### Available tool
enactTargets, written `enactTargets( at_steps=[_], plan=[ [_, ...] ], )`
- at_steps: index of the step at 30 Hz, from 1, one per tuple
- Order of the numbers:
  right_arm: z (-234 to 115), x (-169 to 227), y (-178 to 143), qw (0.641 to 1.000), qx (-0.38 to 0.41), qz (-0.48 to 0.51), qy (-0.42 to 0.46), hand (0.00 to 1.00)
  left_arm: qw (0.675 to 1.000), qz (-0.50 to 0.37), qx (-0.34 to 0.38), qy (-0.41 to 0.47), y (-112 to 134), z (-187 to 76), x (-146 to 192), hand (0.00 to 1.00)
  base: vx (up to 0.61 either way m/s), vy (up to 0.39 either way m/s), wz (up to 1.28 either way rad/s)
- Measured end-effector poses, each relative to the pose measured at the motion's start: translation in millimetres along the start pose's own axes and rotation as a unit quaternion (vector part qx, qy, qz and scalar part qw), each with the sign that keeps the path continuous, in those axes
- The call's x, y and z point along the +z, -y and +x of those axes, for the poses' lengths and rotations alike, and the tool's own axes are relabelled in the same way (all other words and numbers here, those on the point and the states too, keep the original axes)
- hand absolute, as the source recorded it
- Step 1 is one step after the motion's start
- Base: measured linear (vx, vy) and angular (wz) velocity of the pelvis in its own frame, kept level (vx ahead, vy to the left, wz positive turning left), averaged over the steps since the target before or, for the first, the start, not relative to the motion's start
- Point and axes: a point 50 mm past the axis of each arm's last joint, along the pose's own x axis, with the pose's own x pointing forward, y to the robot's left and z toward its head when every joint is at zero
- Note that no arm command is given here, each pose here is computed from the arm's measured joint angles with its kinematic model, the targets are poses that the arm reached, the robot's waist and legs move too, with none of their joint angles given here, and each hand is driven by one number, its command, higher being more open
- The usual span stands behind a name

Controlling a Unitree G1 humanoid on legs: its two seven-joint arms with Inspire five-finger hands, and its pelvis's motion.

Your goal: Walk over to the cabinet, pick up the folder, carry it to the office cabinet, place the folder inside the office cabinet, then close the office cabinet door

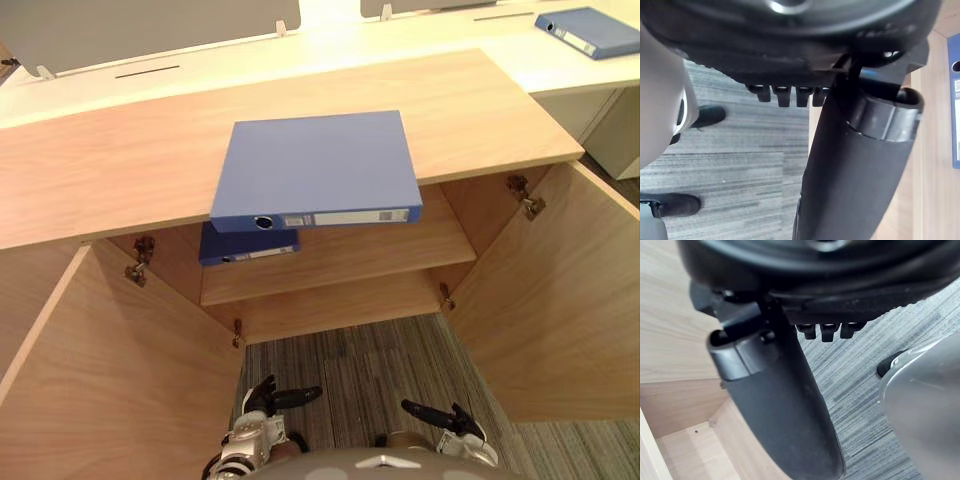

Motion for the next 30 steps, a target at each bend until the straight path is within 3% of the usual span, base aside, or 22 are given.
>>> enactTargets(
  at_steps=[13, 21, 30],
  plan=[
    [1.3, -3.5, 8.3, 1.0, -0.017, -0.008, -0.014, 1.0, 0.997, 0.065, 0.008, 0.034, -3.8, -1.7, 10.3, 1.0, -0.03, 0.012, 0.05],
    [0.0, -2.3, 17.6, 0.999, -0.032, -0.027, -0.001, 1.0, 0.965, 0.023, 0.095, 0.245, -42.4, -32.3, 86.5, 1.0, -0.12, 0.031, 0.07],
    [-0.3, 4.3, 18.2, 0.999, -0.026, -0.027, 0.016, 1.0, 0.91, -0.02, 0.092, 0.404, -49.4, -81.0, 135.2, 1.0, -0.03, 0.011, 0.14]
  ],
)
